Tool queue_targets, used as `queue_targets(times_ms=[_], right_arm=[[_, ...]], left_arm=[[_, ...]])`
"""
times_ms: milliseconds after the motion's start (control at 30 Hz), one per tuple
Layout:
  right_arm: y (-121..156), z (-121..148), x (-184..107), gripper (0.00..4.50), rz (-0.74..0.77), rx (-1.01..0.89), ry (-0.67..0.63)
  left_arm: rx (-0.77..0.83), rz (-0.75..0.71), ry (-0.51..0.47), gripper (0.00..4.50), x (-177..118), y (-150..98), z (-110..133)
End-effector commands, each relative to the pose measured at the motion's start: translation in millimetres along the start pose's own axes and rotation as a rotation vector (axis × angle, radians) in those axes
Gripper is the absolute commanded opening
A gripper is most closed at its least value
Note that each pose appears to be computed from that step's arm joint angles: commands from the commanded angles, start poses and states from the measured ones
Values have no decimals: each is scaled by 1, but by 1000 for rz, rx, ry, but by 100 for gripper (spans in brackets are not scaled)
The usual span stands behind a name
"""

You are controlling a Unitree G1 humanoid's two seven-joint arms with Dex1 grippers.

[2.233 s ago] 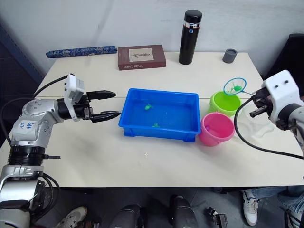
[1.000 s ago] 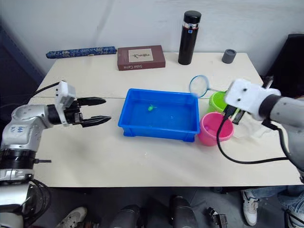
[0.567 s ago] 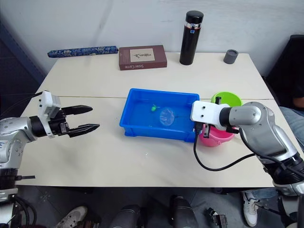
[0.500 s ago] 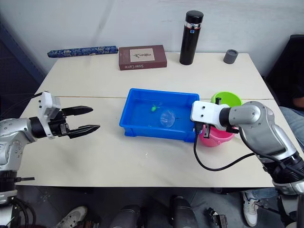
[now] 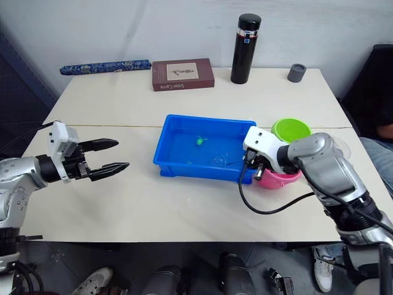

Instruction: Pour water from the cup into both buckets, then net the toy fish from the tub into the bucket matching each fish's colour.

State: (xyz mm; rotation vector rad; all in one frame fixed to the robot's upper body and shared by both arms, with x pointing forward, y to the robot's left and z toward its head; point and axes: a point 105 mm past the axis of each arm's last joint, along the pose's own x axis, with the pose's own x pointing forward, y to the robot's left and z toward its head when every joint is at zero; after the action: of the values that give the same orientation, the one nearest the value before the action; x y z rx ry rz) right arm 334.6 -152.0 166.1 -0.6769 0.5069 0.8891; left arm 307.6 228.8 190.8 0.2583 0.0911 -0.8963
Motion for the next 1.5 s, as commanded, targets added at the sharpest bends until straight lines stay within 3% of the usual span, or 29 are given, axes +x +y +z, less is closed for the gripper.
queue_targets(times_ms=[33,233,900,1167,1500], right_arm=[[-3,11,-2,0,-45,59,-37],[-11,17,14,0,-107,184,-80],[-26,33,44,0,-209,285,-143],[-28,45,26,0,-204,316,-240],[-17,41,-26,0,-185,344,-329]], left_arm=[[47,25,-32,448,-3,1,11],[62,39,-19,448,-7,4,12],[79,63,16,448,-5,8,10],[87,57,14,448,-3,10,11],[103,3,-14,448,12,13,17]])
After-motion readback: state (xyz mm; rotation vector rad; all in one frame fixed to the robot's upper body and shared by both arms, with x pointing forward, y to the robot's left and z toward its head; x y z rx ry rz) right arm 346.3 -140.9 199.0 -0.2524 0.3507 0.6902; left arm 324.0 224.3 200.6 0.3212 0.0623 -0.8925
